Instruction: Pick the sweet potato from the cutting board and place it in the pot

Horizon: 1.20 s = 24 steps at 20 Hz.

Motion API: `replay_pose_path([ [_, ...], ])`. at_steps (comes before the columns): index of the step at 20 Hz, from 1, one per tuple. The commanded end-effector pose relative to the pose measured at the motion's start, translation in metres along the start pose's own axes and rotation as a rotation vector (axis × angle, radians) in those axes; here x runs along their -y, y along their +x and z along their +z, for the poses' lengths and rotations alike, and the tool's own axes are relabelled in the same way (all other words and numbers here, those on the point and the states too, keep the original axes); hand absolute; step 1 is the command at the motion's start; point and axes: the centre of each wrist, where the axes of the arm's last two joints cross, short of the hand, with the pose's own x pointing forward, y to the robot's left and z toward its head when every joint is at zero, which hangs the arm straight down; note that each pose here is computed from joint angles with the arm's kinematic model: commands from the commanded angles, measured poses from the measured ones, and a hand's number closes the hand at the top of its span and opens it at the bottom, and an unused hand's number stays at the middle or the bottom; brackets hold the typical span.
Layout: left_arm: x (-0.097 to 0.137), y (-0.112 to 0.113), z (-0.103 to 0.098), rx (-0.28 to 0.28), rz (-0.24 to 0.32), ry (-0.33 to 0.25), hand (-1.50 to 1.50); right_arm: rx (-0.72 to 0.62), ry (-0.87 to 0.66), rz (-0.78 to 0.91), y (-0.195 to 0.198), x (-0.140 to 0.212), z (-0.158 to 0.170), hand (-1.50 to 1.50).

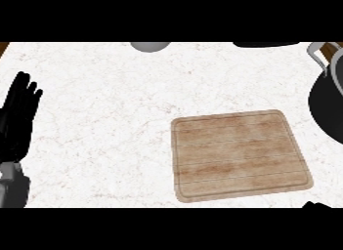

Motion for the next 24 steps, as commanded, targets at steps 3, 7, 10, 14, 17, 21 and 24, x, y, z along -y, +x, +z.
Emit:
replay_pose_path([
  [3,-0.011,0.004,0.006,-0.001,0.004,0.032,0.00,0.077,-0.269,-0.055,0.019,0.006,0.058,1.50],
  [7,-0.006,0.002,0.009,-0.001,0.012,0.021,0.00,0.053,-0.531,-0.142,0.024,0.015,0.082,1.50],
  [10,-0.007,-0.002,0.003,0.005,-0.010,0.003,0.00,0.014,-0.720,-0.095,0.018,0.034,0.107,1.50],
  [14,0.003,0.004,-0.001,0.009,0.011,0.000,0.00,-0.025,-0.888,-0.136,0.010,0.054,0.148,1.50],
  [17,0.012,-0.005,0.001,0.026,0.012,-0.049,0.00,-0.092,-0.960,-0.138,0.001,0.067,0.184,1.50],
  [21,0.014,0.024,-0.008,0.022,0.011,-0.050,0.00,-0.126,-0.991,-0.228,-0.011,0.083,0.217,1.50],
  [24,0.033,0.003,0.001,0.030,0.009,-0.080,0.00,-0.129,-0.967,-0.300,-0.033,0.108,0.211,1.50],
])
